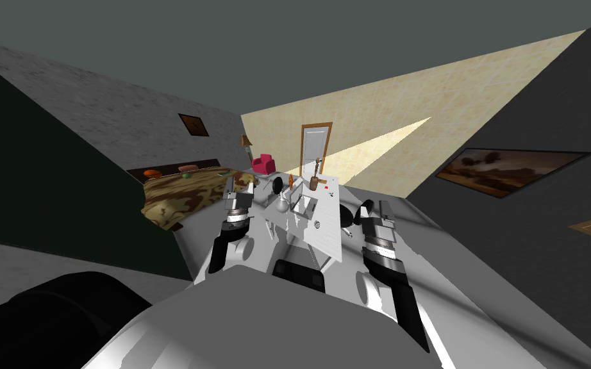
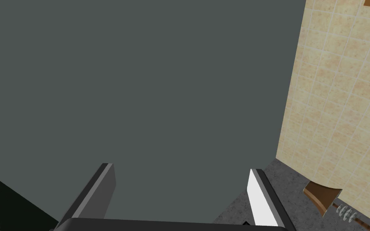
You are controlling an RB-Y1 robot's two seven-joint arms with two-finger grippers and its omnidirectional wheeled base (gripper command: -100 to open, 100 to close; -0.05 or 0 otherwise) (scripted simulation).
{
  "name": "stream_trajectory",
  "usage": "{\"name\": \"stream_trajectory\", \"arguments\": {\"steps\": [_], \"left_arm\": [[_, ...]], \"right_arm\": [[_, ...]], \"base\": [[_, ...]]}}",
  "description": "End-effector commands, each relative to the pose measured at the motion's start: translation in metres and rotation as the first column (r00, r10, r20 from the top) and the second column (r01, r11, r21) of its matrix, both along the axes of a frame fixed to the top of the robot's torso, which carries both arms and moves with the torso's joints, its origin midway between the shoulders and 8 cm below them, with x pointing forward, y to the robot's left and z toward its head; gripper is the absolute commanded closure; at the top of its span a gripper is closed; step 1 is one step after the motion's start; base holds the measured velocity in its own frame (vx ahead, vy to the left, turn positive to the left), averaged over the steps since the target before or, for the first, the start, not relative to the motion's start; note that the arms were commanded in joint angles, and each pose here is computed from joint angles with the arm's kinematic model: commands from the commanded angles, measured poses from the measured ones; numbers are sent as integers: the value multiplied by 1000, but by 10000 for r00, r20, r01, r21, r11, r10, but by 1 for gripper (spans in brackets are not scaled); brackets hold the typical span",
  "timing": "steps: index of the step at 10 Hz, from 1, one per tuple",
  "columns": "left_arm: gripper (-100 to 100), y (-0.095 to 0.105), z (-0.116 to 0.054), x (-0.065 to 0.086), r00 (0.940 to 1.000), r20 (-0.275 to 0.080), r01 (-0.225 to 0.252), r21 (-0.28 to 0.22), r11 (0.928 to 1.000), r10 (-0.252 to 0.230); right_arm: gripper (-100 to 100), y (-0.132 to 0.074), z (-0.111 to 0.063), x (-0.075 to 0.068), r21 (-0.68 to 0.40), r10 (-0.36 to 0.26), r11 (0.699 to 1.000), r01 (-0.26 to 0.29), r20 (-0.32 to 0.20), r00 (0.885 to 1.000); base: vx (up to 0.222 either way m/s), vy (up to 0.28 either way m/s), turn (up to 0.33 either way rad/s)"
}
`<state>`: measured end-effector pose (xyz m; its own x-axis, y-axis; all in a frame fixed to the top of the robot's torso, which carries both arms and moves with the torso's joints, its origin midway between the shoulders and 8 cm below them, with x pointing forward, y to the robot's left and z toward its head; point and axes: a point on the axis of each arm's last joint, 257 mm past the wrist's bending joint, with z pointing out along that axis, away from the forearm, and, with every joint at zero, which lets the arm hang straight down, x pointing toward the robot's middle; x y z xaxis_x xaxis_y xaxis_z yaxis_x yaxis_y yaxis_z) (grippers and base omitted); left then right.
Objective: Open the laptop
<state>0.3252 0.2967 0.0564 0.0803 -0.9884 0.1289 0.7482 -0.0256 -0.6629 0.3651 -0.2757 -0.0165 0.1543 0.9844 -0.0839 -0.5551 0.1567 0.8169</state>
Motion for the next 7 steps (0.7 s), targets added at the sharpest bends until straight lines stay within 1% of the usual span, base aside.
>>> {"name": "stream_trajectory", "arguments": {"steps": [1, 7], "left_arm": [[0, 0, 0, 0, 10000, 0, 0, 0, 10000, 0], [0, 0, 0, 0, 10000, 4, 0, 1, 10000, 0]], "right_arm": [[0, 0, 0, 0, 0, 0, 10000, 0, 0, 10000], [0, 0, 0, 0, -1, 0, 10000, 0, 4, 10000]], "base": [[0, 0, 0], [0, 0, 0]]}}
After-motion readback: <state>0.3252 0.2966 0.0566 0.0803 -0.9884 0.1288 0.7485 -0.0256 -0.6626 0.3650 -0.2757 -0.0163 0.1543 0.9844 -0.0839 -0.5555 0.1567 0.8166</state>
